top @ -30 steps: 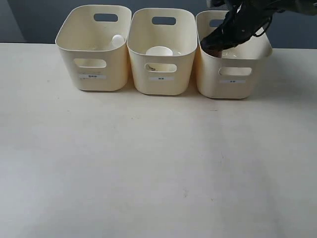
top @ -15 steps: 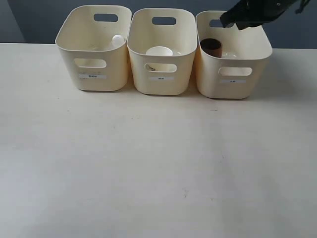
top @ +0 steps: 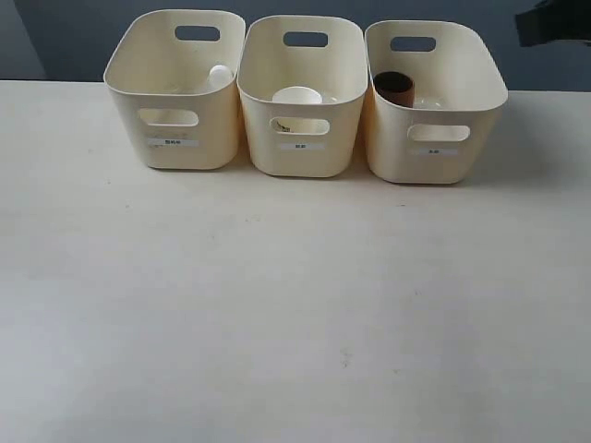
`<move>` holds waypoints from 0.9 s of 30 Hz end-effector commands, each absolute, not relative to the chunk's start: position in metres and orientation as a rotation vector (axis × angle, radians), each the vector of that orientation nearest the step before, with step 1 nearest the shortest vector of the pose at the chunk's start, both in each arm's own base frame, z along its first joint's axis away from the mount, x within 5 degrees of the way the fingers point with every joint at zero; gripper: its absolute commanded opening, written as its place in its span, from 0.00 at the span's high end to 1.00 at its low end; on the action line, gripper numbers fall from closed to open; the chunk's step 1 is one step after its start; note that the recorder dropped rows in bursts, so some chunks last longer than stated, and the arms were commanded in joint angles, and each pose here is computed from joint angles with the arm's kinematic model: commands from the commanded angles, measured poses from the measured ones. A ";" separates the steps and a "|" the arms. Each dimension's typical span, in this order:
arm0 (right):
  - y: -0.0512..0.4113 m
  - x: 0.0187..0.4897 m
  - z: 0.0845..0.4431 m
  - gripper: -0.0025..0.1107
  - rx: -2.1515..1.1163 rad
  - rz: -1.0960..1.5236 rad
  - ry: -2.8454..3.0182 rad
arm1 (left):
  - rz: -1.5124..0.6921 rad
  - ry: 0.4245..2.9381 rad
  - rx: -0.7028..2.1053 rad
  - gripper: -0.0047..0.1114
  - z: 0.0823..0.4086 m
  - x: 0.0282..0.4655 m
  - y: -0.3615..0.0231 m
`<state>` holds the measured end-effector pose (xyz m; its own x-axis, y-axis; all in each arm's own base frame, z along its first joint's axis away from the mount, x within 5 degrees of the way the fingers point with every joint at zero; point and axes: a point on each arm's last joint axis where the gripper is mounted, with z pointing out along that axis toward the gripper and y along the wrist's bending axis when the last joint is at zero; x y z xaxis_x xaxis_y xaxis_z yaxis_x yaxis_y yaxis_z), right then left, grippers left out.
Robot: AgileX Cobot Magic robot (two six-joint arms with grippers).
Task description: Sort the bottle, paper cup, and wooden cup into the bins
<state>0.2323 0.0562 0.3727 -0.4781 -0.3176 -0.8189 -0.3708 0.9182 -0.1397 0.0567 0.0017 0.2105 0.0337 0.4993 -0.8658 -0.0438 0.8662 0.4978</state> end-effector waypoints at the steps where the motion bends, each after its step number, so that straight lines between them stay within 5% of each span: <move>1: 0.045 0.182 0.385 0.98 -0.464 0.063 1.999 | 0.424 1.480 0.372 0.96 0.211 0.056 0.001; 13: 0.016 0.036 0.395 0.98 -0.430 0.085 1.731 | 0.424 1.480 0.372 0.96 0.211 0.056 0.001; 27: 0.009 -0.019 0.378 0.98 -0.425 0.152 1.685 | 0.424 1.480 0.372 0.96 0.211 0.056 0.001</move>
